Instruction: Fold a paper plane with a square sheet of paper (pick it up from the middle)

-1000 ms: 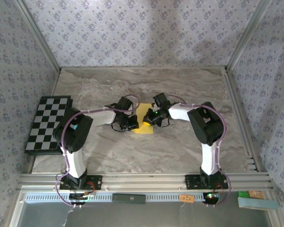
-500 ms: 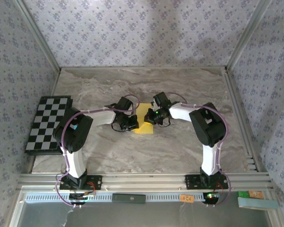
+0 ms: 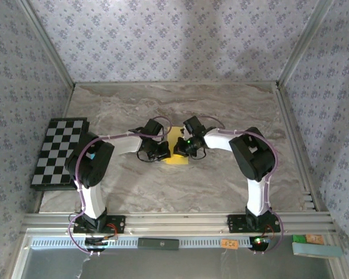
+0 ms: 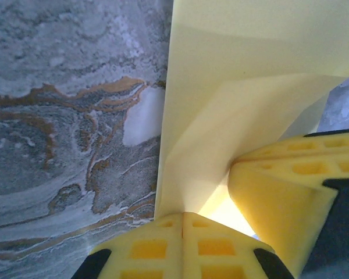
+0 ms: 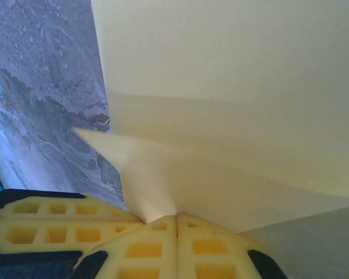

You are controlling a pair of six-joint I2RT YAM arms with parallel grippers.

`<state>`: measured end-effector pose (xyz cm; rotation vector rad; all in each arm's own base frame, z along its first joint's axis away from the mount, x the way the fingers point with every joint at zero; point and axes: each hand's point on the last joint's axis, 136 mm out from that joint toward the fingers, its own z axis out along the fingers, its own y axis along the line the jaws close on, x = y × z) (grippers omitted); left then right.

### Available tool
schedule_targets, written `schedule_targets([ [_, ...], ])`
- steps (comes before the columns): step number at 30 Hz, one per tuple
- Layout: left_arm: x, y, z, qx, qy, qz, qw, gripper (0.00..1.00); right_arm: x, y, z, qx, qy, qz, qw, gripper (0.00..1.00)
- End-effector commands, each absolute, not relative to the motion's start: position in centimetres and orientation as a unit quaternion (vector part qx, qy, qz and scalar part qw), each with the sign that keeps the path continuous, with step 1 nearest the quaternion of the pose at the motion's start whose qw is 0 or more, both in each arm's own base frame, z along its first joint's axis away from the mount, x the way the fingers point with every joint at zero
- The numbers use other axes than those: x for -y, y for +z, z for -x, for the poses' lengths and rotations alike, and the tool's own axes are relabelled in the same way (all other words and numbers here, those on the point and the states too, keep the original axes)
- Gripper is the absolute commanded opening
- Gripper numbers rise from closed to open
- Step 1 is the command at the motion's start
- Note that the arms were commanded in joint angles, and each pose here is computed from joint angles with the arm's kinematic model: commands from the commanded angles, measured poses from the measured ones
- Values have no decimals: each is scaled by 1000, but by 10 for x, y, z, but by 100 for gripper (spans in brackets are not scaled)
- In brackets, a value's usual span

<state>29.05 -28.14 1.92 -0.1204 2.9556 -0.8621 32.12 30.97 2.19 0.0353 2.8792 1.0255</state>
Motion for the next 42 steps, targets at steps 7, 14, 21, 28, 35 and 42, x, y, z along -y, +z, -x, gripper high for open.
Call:
schedule_targets([
  [7, 235, -30, -254, -983, -170, 58, -23, 0, -257, 6, -361, -951, 295, -69, 63, 1],
  [14, 246, -20, -263, -981, -189, 51, -12, 0, -230, 29, -396, -946, 295, -86, 101, 1],
  [21, 263, 0, -279, -976, -216, 41, 4, 0, -248, 78, -389, -931, 334, -46, 142, 1],
  [28, 267, 5, -282, -974, -223, 41, 8, 0, -281, 44, -352, -935, 345, -29, 72, 1],
  [35, 282, 27, -294, -963, -265, 28, 31, 0, -285, 22, -347, -940, 336, -39, 43, 1],
  [42, 306, 54, -309, -944, -326, 16, 58, 5, -272, -4, -338, -952, 300, -51, 21, 0],
])
